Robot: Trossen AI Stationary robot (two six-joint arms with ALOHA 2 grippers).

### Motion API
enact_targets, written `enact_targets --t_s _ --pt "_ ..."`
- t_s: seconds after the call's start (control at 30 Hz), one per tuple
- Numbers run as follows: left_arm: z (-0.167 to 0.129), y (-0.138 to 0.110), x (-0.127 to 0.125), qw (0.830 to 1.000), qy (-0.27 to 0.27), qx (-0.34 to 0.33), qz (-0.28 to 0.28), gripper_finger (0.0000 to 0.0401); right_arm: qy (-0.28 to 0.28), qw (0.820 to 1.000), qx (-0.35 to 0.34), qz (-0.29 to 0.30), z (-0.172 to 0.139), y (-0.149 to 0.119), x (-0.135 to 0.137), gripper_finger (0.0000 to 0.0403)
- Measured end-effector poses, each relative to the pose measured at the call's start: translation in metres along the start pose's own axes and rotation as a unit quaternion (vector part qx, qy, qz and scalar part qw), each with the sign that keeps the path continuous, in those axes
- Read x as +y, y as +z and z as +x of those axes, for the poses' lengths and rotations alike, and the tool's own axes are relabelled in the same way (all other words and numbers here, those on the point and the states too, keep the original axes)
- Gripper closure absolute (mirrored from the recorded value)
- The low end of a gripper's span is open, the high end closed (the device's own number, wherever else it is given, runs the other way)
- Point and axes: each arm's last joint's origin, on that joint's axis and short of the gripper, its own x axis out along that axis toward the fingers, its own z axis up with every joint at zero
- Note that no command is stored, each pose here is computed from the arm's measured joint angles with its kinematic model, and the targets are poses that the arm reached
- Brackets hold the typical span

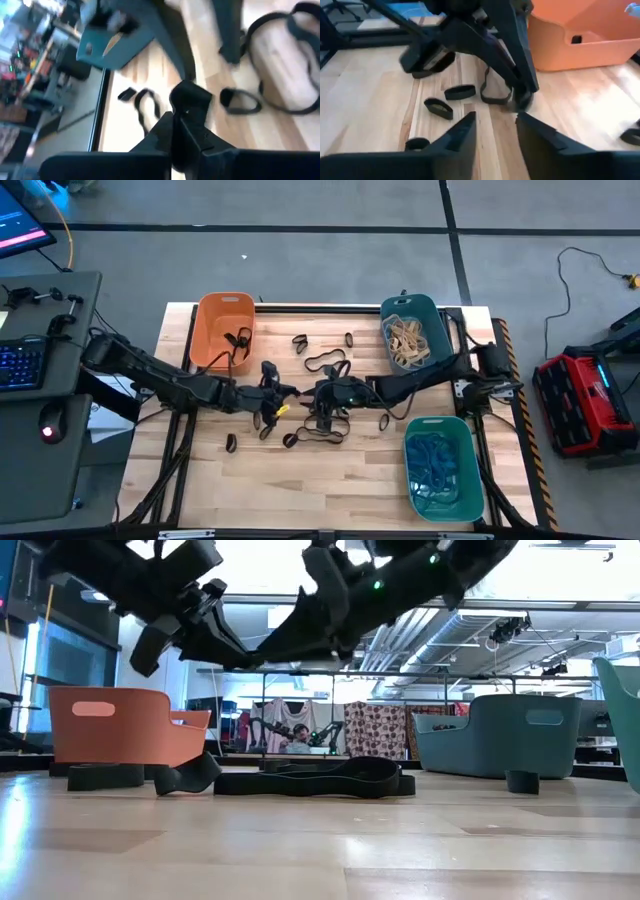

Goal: Sort rubber bands into baskets
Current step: Put the black rubber band into the orange bin

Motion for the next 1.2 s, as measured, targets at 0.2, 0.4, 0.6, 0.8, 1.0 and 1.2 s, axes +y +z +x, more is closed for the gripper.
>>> enact_targets --t_s 0.2,0.4,0.6,0.8,1.0,1.2 --pt "-0.005 0.006 0.027 0.997 0.013 0.055 -0.046 0.0398 -0.022 1.0 0.009 0.001 -0.023 0.016 -0.003 0.0224" --pt "-0.017 -0.005 0.065 0.98 0.038 0.143 -0.131 0.0399 -0.077 0.995 0.056 -0.008 -0.039 0.014 -0.002 0.0232" --pt "-0.035 -0.028 0.103 0.941 0.088 0.22 -0.24 0.04 -0.118 0.988 0.104 0.006 -0.043 0.004 -0.003 0.0252" --pt "-0.047 -0.062 0.127 0.88 0.128 0.311 -0.334 0.04 -0.122 0.986 0.111 0.013 -0.042 0.002 -0.004 0.0253" --pt "-0.041 -0.092 0.143 0.835 0.096 0.362 -0.404 0.04 -0.122 0.986 0.112 0.008 -0.042 0.001 -0.004 0.0254" --pt "-0.031 -0.122 0.157 0.805 0.062 0.404 -0.43 0.04 -0.122 0.986 0.112 0.008 -0.042 0.001 -0.004 0.0254"
